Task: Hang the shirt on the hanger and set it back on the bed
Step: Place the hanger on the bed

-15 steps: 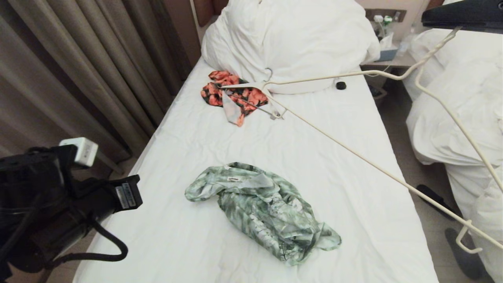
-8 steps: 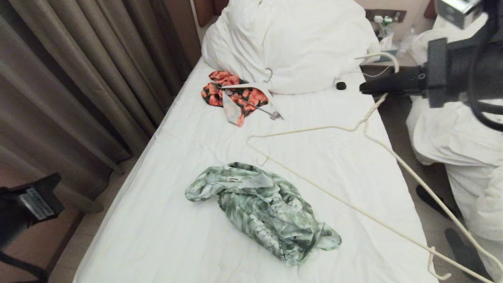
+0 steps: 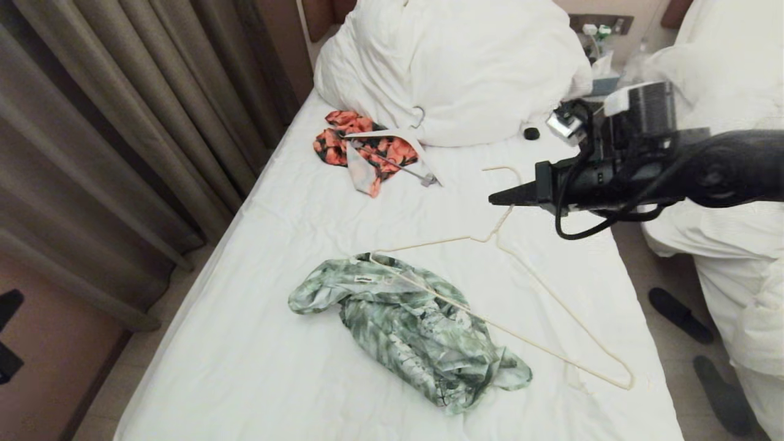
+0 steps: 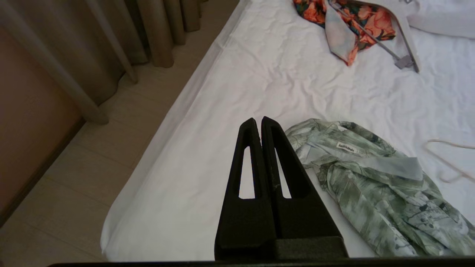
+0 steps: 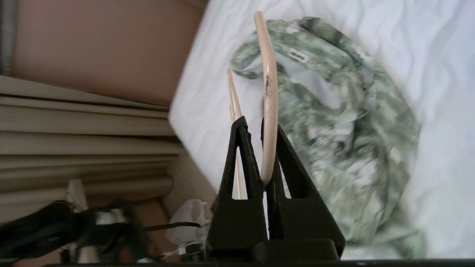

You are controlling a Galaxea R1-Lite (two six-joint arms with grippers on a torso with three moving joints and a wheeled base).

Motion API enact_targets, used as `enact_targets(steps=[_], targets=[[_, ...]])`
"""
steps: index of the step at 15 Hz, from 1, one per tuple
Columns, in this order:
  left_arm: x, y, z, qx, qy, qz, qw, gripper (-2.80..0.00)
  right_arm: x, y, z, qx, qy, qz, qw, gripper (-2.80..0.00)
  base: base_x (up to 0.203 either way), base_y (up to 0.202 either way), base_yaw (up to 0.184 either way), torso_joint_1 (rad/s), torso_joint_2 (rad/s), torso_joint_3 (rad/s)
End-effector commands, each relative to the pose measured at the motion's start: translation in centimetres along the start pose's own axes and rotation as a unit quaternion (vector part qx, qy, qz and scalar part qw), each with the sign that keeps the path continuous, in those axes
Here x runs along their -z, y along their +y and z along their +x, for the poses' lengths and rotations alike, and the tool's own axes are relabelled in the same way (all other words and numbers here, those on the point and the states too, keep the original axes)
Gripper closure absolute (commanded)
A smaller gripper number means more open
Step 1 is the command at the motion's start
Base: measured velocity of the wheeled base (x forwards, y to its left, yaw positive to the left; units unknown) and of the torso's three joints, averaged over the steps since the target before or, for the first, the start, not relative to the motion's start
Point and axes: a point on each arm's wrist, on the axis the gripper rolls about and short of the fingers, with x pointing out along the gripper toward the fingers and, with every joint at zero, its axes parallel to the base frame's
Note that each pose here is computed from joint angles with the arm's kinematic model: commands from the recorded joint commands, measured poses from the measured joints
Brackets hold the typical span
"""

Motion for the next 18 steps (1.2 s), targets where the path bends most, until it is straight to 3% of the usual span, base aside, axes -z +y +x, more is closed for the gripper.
enact_targets(steps=[1, 6, 12, 13, 18], targets=[[-0.2, 0.4, -1.6, 0.002, -0.024, -0.007, 0.9997, 0.0, 2.0, -3.9, 3.8, 0.007, 0.035, 0.022, 0.999, 0.0, 0.0, 0.0, 0.0, 0.0, 0.0, 0.0], [-0.6, 0.9, -3.6, 0.001, -0.01, 0.0, 0.9999, 0.0, 4.7, -9.1, 10.1, 0.005, 0.063, 0.026, 0.998, 0.0, 0.0, 0.0, 0.0, 0.0, 0.0, 0.0], [-0.4, 1.0, -3.9, 0.0, 0.004, 0.005, 1.0, 0.0, 8.1, -10.0, 12.7, 0.037, 0.102, 0.04, 0.993, 0.0, 0.0, 0.0, 0.0, 0.0, 0.0, 0.0], [-0.4, 1.0, -4.3, 0.0, 0.002, 0.005, 1.0, 0.0, 8.7, -10.1, 13.0, 0.053, 0.108, 0.043, 0.992, -2.8, 0.0, 0.0, 0.0, 0.0, 0.0, 0.0], [-0.1, 1.3, -5.1, -0.005, 0.007, 0.014, 0.9999, 0.0, 9.0, -8.9, 11.6, 0.098, 0.111, 0.044, 0.988, -2.8, 0.0, 0.0, 0.0, 0.0, 0.0, 0.0]])
